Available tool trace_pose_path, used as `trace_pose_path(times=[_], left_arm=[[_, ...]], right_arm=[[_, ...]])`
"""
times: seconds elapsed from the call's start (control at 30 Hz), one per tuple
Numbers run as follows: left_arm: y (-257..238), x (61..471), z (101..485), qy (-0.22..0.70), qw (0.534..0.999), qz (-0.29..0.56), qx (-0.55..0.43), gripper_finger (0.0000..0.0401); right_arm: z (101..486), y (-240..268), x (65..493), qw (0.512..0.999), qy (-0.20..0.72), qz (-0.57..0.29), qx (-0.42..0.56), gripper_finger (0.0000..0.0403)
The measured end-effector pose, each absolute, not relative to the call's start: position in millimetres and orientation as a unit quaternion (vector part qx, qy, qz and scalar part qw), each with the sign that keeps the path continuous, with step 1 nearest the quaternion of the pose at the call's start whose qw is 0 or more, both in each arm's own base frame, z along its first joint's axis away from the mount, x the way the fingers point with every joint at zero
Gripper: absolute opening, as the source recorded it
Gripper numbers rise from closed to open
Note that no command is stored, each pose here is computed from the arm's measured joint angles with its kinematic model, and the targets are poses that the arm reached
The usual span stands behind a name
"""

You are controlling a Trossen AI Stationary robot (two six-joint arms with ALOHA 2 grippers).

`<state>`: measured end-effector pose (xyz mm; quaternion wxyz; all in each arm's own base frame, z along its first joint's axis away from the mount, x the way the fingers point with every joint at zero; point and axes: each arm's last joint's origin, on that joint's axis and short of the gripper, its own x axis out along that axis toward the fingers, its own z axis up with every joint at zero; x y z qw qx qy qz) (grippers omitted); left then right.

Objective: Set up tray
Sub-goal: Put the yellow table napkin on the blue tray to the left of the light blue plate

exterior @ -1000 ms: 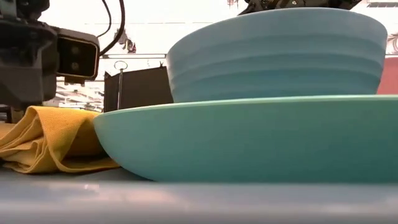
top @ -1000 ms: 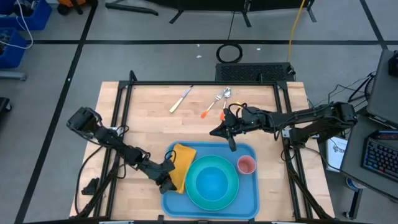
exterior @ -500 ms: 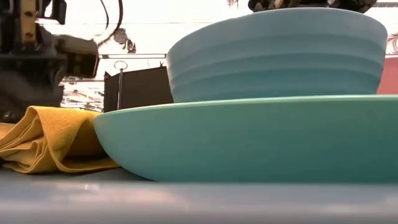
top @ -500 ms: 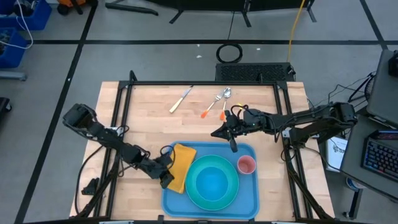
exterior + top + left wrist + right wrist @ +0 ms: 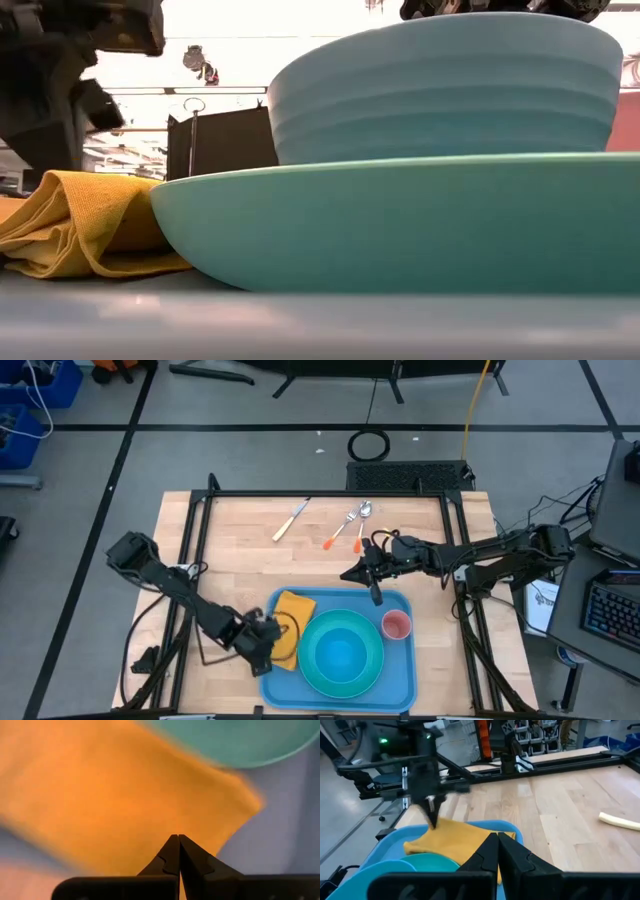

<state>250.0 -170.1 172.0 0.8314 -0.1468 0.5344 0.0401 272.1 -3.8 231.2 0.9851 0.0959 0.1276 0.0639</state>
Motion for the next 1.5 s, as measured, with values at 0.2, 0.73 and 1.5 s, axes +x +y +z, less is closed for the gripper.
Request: trace_pose_path(times=[0.2, 0.73, 1.5], left_arm=[[-176.5, 259.5, 176.7, 0.544, 0.829, 0.024, -0.13, 0.0], [-171.1, 262.6, 149.4, 0.599, 0.788, 0.05, -0.128, 0.0], [-184.5, 281.0, 138.3, 0.566, 0.795, 0.019, -0.219, 0.0]], right_arm=[[231.5, -3.8, 272.1, 0.985, 0.126, 0.064, 0.096, 0.0], [231.5, -3.7, 272.1, 0.985, 0.126, 0.065, 0.094, 0.0], [231.3, -3.2, 272.1, 0.985, 0.127, 0.066, 0.094, 0.0]])
